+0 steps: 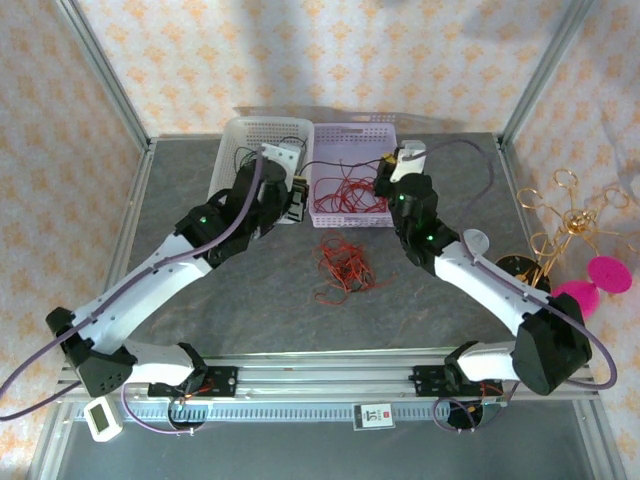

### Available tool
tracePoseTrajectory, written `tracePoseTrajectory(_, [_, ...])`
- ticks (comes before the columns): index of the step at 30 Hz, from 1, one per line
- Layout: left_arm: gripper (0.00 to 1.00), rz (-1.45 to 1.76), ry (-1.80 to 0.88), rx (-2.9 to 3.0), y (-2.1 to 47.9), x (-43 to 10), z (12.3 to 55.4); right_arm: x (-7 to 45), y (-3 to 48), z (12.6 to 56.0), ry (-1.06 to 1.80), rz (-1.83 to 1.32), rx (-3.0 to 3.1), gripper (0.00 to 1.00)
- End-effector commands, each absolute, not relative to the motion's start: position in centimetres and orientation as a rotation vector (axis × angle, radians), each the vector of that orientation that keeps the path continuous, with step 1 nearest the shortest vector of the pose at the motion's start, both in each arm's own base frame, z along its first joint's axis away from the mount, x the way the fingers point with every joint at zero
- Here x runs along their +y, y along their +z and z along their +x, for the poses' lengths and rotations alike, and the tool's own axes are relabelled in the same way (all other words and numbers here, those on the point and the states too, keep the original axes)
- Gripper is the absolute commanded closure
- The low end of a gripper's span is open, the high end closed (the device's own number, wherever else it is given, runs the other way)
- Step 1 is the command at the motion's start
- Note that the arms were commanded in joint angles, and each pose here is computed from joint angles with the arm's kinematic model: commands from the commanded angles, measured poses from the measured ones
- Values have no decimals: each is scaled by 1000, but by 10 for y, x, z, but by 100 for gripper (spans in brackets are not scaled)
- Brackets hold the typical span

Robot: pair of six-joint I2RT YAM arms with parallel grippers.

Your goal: Untangle the cables

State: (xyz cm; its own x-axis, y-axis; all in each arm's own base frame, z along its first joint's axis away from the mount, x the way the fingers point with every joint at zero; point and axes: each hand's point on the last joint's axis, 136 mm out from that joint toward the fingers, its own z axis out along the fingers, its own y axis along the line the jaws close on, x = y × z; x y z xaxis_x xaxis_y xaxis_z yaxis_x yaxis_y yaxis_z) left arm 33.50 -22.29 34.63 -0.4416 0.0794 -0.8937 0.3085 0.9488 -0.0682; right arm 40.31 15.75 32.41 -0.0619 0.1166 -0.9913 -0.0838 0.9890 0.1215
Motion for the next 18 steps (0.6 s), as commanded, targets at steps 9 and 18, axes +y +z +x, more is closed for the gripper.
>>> tracePoseTrajectory(9, [100,244,-192,1954,369,-205,355,140,313,393,8,-46,1668,42])
tracePoseTrajectory(18, [100,182,-150,1887,402,-186,397,158,277,353,310,-71,1780,23])
